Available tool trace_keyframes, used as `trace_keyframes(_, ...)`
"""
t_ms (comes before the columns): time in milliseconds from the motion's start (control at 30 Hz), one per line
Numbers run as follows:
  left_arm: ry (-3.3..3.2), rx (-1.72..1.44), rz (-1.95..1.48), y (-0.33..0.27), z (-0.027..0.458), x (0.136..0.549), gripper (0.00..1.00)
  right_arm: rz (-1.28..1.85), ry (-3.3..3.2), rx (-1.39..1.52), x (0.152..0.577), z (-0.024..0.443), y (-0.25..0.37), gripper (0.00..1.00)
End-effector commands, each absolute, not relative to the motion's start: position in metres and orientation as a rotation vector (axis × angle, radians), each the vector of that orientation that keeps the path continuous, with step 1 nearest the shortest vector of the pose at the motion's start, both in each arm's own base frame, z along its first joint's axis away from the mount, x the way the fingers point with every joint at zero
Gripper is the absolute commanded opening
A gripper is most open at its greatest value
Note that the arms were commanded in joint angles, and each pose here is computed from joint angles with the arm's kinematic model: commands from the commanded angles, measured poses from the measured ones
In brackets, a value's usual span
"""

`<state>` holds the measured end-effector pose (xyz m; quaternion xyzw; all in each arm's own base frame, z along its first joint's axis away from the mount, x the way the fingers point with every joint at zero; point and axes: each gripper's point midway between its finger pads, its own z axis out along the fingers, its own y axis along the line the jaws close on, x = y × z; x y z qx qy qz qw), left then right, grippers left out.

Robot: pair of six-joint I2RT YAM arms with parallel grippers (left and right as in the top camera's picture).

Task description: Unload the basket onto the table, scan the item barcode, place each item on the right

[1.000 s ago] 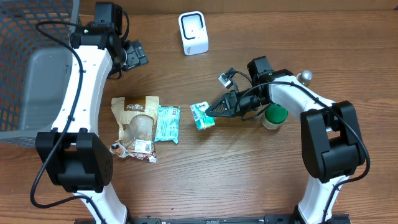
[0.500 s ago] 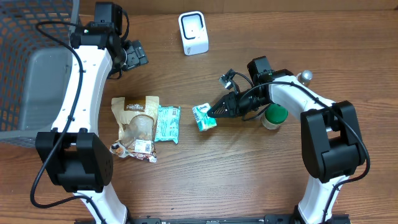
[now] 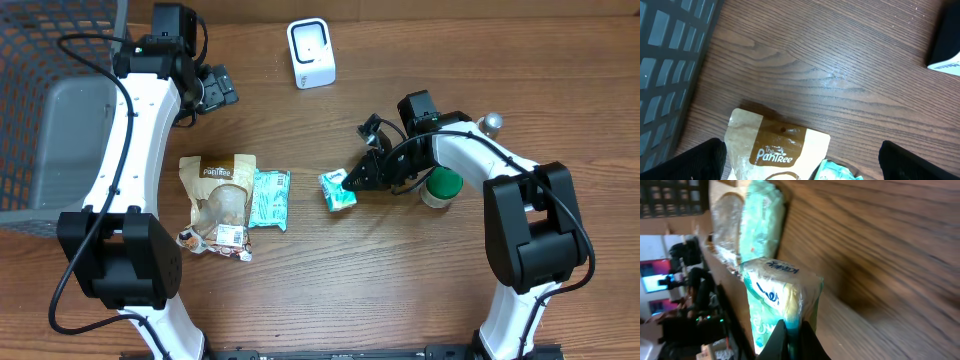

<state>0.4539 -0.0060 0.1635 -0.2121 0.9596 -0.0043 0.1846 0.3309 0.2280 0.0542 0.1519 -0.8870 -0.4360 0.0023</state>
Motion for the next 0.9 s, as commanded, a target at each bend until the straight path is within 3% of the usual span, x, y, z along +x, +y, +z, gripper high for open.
trace_keyframes(0, 2.676, -0.596, -0.034, -0.010, 0.175, 0.457, 1.00, -1.263, -2.843, 0.436, 0.334, 0.048, 0.220, 0.04)
trace_keyframes(333, 2.676, -0.596, -0.034, -0.010, 0.175, 0.457, 1.00, -1.049, -2.940, 0.264, 0.342, 0.031, 0.204, 0.04)
trace_keyframes(867, 2.676, -0.596, -0.034, -0.010, 0.175, 0.457, 1.00, -1.000, -2.962, 0.209, 0.345, 0.027, 0.201, 0.04)
